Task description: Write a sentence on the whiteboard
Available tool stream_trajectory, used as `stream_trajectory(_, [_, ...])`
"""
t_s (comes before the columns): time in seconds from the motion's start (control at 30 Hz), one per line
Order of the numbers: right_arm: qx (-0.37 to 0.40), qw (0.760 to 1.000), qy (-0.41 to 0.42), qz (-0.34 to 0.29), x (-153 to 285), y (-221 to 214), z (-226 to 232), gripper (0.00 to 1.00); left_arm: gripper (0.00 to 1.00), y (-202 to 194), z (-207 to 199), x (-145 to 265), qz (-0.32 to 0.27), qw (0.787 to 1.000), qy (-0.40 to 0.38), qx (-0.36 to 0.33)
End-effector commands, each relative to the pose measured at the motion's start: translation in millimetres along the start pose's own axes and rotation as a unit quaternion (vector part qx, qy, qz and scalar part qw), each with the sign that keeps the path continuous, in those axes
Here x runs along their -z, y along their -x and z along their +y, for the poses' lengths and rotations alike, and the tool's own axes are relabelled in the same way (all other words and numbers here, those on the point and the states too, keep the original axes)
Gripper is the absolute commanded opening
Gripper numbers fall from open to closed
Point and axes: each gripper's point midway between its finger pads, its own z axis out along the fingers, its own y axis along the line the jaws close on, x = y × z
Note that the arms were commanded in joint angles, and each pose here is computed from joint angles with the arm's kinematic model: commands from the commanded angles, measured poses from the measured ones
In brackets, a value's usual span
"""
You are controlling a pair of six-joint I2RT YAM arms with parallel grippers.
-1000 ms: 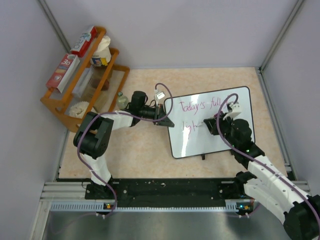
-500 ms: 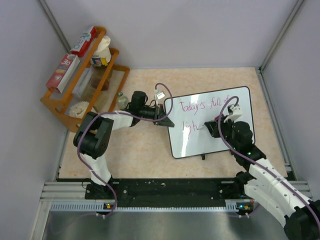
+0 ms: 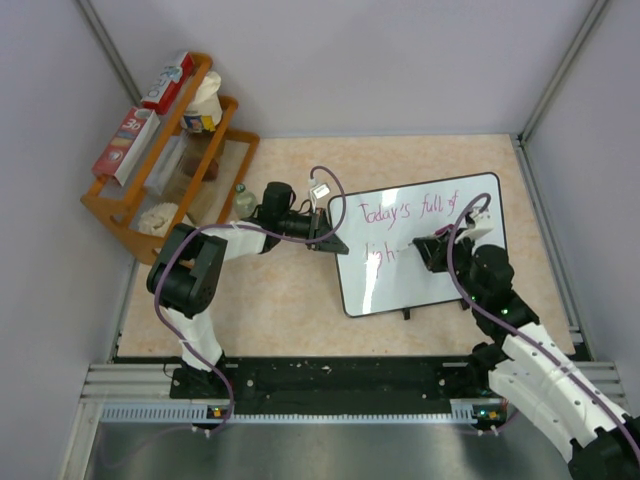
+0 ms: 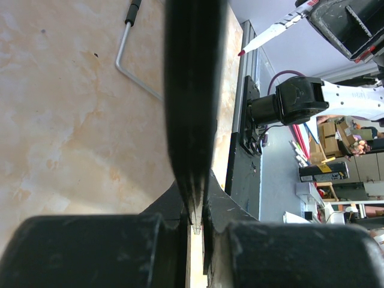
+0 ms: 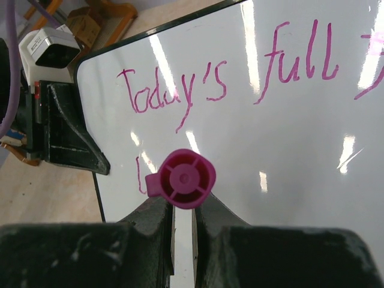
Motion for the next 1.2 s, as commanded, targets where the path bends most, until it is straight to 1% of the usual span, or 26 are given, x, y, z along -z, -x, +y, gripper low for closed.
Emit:
stream_trajectory(0.0, [0.001,0.998,0.003,-0.055,-5,37,10,0.00,0.00,-8,14,1,0.006,1.000,0.021,0.002])
stream_trajectory(0.17, [0.004,0.999,0.004,-0.052,-14,37,11,0.00,0.00,-8,14,1,0.006,1.000,0.021,0.002])
stream_trajectory(0.4, [0.002,0.999,-0.001,-0.033,-23,23,6,0.00,0.00,-8,13,1,0.007,1.000,0.019,0.002])
stream_trajectory(0.87, [0.021,0.996,-0.082,-0.008,-12,3,-30,0.00,0.00,-9,13,0,0.008,1.000,0.019,0.003])
stream_trajectory(1.0, [0.025,0.995,-0.100,-0.011,-9,5,-36,0.00,0.00,-9,14,1,0.008,1.000,0.020,0.005])
stream_trajectory(1.17, [0.020,0.996,-0.081,-0.023,-8,15,-26,0.00,0.00,-9,13,1,0.008,1.000,0.019,0.004])
